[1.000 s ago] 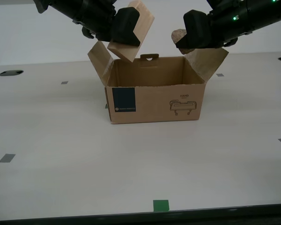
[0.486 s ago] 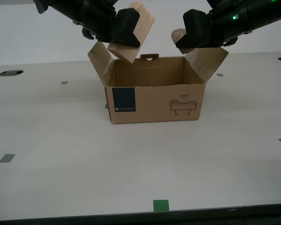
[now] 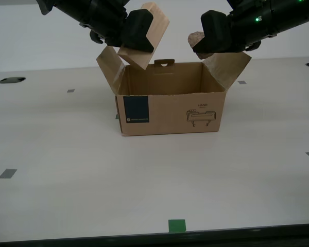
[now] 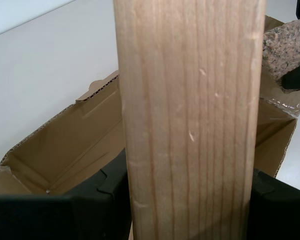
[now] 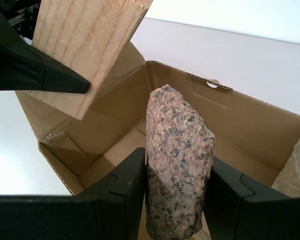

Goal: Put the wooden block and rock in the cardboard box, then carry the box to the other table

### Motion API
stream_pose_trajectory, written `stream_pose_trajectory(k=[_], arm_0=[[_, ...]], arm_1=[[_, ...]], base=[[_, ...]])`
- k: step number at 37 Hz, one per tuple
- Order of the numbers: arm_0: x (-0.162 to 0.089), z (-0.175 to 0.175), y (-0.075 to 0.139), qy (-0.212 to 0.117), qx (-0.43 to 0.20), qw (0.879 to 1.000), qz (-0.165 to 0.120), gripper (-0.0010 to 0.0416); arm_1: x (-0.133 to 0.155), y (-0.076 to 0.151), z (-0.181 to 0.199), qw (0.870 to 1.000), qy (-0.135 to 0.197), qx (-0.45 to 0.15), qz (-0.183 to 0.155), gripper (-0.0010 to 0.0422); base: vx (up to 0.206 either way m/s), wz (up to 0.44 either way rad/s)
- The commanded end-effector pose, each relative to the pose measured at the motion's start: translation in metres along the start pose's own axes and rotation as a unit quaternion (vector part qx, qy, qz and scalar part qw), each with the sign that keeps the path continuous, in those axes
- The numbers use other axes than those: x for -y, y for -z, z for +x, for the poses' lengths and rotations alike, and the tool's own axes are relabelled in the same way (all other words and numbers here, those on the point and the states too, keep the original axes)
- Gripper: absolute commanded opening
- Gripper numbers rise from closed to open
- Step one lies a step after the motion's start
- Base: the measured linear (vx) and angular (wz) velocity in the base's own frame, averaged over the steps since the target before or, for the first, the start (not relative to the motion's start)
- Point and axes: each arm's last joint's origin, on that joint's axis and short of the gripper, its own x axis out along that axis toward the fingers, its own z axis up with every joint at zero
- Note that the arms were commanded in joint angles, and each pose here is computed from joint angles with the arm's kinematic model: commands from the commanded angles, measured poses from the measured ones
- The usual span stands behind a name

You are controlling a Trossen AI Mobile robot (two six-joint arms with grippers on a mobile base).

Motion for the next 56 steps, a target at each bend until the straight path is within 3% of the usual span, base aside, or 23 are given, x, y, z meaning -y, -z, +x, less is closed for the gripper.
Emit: stream_pose_trajectory(k=[1, 16, 27, 35, 47, 56], arm_0=[[-0.001, 0.0, -0.001, 0.003, 0.003, 1.0, 0.001, 0.0025], [-0.001, 0.0, -0.001, 0.005, 0.003, 1.0, 0.009, 0.0158], [-0.001, 0.001, -0.001, 0.004, 0.003, 1.0, 0.019, 0.0258], [-0.002, -0.002, -0.004, 0.004, 0.009, 1.0, 0.022, 0.0315], [-0.009, -0.019, -0.022, 0.005, 0.05, 0.998, 0.031, 0.0293], [-0.017, -0.04, -0.032, 0.037, 0.056, 0.997, 0.037, 0.0271]], arm_1=[[0.0, -0.001, 0.0, 1.0, 0.003, 0.004, 0.003, 0.0105], [0.0, -0.001, 0.0, 1.0, 0.003, 0.004, 0.002, 0.019], [0.0, -0.001, 0.0, 1.0, 0.003, 0.004, 0.002, 0.0223], [0.0, -0.002, 0.0, 1.0, 0.003, 0.004, -0.021, 0.0236], [0.0, -0.027, -0.008, 0.996, 0.028, -0.01, -0.082, 0.0238], [0.0, -0.046, -0.02, 0.991, 0.028, -0.05, -0.118, 0.0238]], base=[[0.0, 0.0], [0.0, 0.0], [0.0, 0.0], [0.0, 0.0], [0.0, 0.0], [0.0, 0.0]])
